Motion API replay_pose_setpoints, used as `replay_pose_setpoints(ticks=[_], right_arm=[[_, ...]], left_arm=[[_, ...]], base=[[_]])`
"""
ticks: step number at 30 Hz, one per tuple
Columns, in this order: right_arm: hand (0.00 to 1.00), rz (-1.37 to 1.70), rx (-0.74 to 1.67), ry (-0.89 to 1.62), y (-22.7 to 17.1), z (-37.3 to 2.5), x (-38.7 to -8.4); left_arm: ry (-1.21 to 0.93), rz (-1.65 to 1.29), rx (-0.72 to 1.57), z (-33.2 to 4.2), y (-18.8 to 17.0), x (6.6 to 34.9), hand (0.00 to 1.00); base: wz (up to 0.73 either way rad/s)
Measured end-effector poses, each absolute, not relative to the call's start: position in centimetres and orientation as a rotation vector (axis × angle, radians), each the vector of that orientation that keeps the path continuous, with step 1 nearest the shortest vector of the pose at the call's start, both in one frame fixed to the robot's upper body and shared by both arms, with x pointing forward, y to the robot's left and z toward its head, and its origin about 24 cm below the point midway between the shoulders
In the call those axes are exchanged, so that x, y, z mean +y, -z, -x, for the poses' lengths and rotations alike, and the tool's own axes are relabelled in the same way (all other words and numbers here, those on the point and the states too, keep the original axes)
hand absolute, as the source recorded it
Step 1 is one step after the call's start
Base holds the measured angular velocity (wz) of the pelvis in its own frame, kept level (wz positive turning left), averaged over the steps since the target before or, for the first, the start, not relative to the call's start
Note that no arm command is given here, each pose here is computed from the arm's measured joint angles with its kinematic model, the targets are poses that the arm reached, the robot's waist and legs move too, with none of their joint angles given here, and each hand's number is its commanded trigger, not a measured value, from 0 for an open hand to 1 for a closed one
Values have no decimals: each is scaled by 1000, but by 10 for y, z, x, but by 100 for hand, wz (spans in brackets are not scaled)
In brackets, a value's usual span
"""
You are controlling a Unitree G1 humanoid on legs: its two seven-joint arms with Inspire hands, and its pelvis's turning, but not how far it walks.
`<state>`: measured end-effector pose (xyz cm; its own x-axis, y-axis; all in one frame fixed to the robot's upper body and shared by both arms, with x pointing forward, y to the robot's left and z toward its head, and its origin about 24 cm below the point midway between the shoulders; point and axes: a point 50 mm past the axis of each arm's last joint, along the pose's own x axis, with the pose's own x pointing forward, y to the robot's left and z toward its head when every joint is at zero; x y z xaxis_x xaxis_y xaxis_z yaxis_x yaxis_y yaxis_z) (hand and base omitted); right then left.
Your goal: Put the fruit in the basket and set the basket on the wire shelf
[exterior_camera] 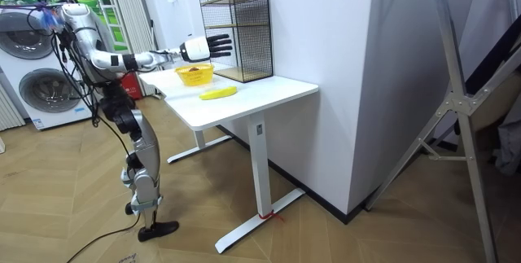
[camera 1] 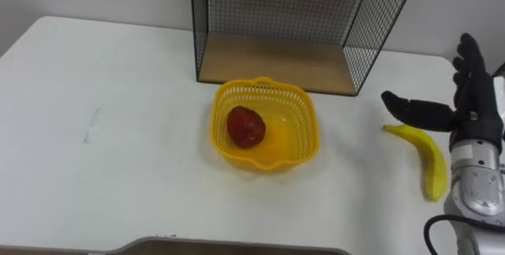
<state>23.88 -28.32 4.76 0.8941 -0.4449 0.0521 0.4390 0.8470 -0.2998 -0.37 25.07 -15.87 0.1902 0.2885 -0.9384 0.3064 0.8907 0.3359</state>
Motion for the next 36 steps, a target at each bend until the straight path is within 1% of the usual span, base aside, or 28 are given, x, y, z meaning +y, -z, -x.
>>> replay_pose_setpoints(ticks=[2,5,18,24,29,36], right_arm=[[0,324,38,510,-45,-236,-291],[0,330,59,543,-40,-234,-296],[0,421,287,547,-4,-228,-309],[0,426,387,505,10,-226,-317],[0,440,441,422,17,-231,-315],[0,407,524,352,32,-226,-315]], left_arm=[[-4,-500,1404,5,158,253,0],[-19,-494,1426,11,157,256,0],[-27,-510,1445,6,155,263,0],[-51,-503,1445,6,153,266,0],[-67,-497,1448,7,153,269,0],[-67,-489,1453,9,153,268,0]], base=[[0],[-2],[-1],[0],[0],[0]])
